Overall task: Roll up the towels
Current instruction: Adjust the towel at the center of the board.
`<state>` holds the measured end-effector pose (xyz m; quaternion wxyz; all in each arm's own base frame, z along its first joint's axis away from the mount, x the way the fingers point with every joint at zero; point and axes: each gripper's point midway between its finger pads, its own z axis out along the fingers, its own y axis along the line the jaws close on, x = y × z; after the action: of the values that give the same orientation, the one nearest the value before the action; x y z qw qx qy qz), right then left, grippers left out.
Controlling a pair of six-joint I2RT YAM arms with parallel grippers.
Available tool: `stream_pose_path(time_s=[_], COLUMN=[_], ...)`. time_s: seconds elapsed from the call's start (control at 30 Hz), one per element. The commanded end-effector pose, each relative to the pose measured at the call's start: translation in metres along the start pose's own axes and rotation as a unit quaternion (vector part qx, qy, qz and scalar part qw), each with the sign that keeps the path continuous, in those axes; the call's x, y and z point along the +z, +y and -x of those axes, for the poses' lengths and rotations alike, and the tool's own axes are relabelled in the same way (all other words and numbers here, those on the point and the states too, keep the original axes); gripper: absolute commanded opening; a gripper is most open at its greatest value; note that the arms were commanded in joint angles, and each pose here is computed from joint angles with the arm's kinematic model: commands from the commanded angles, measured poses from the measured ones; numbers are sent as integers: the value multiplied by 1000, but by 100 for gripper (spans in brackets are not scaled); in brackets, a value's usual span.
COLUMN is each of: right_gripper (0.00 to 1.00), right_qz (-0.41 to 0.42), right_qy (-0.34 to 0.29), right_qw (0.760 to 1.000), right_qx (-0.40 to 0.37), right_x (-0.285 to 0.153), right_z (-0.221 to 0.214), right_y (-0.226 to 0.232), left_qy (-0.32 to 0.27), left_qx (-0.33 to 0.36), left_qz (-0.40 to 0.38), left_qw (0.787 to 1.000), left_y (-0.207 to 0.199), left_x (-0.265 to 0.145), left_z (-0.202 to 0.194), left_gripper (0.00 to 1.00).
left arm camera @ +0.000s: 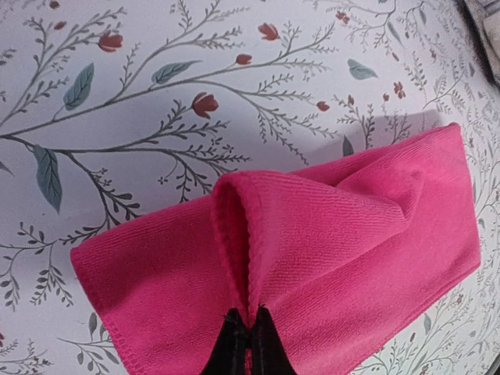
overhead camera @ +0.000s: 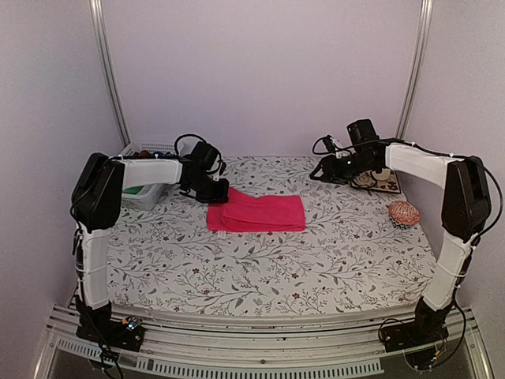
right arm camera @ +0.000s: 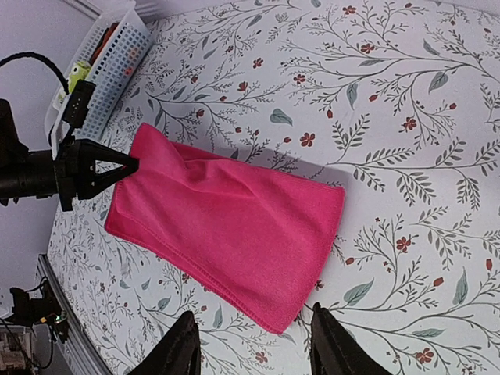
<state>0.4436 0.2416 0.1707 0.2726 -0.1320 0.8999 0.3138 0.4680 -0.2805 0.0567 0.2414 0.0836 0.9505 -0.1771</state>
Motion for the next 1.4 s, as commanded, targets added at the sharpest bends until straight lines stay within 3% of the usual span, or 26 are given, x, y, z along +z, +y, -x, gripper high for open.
stream_pose_path(time_s=[0.0, 0.97, 1.37], right_gripper=[49, 49, 49], right_qz=[8, 10, 8], right_qy=[5, 26, 32], right_qw=[1000, 999, 999], right_qx=[-7, -19, -25], right_x=[5, 14, 16], right_z=[4, -7, -8], right_y=[4, 10, 14], left_qy=[-47, -34, -9], left_qx=[-7, 2, 7], left_qz=[-10, 71, 77], left_qw=[999, 997, 997], left_y=[-6, 31, 43], left_x=[-23, -31, -13], left_z=[25, 13, -2], left_gripper=[0, 0, 0])
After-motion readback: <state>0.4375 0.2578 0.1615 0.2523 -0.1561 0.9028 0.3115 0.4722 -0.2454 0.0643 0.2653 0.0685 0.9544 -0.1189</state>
